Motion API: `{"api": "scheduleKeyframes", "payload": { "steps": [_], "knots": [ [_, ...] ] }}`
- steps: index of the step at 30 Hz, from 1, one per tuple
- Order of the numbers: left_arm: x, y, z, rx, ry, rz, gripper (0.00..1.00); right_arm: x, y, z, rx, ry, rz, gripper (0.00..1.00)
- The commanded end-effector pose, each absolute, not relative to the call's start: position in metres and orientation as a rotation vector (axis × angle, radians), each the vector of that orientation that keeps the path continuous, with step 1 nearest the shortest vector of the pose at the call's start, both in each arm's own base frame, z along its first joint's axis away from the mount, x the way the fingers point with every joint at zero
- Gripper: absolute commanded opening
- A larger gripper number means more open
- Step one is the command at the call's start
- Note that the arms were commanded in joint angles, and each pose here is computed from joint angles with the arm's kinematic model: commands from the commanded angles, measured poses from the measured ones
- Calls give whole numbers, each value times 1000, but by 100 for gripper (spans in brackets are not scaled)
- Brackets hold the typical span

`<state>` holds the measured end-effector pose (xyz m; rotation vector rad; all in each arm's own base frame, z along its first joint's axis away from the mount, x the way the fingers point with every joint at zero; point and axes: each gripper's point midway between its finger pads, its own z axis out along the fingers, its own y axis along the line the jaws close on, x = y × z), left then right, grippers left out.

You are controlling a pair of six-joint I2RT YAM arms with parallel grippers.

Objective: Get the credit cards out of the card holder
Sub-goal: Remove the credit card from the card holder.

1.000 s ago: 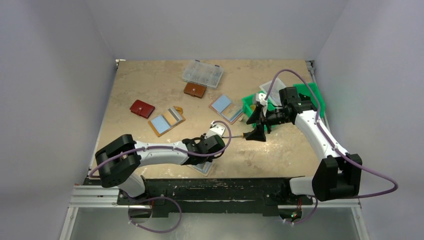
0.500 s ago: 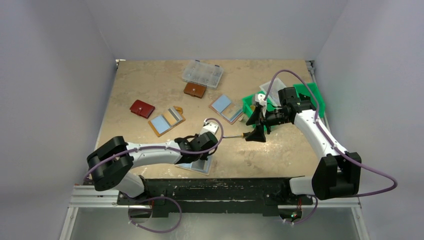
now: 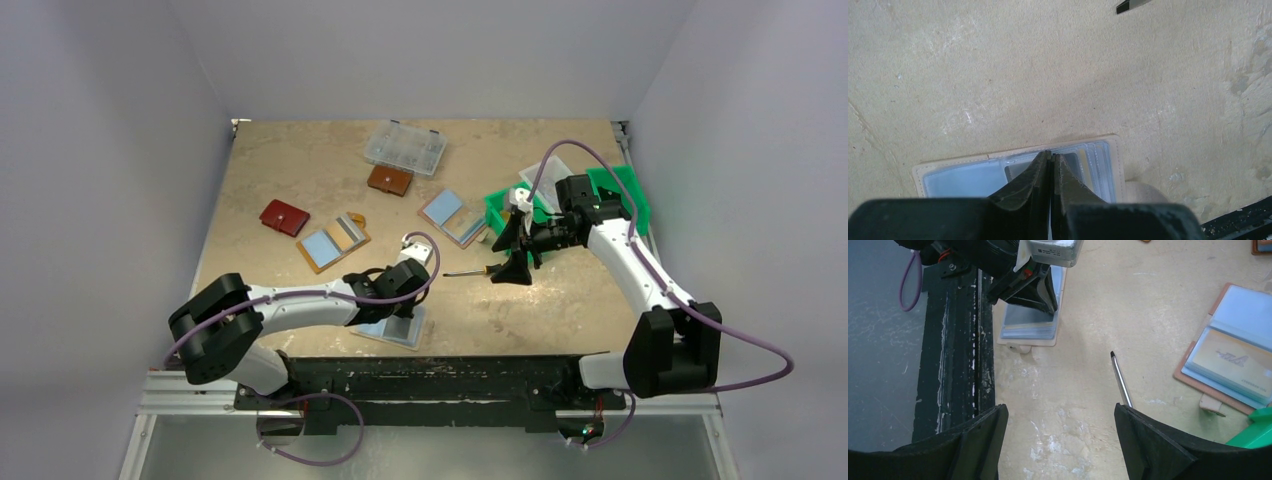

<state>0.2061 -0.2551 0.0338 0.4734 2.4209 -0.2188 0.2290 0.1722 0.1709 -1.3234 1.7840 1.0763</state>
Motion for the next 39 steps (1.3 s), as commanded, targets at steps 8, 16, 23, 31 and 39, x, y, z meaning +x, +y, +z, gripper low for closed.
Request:
{"api": "scheduleKeyframes", "payload": {
  "steps": [8, 16, 23, 31, 39],
  "knots": [
    [208, -256, 38, 404, 2424, -309, 3, 230, 173, 170, -1349, 1780, 1075, 87],
    [213, -252, 40, 299, 2437, -356, 0, 229, 172, 170, -1354, 1779, 1070, 87],
    [211, -250, 71, 160, 2383, -468, 36, 229, 172, 169, -1356, 1780, 1066, 87],
    [194, -237, 96, 9, 2351, -597, 61, 229, 172, 168, -1361, 1784, 1063, 87],
    [183, -230, 112, -65, 2331, -689, 80, 228, 173, 168, -1363, 1780, 1063, 87]
  ]
}}
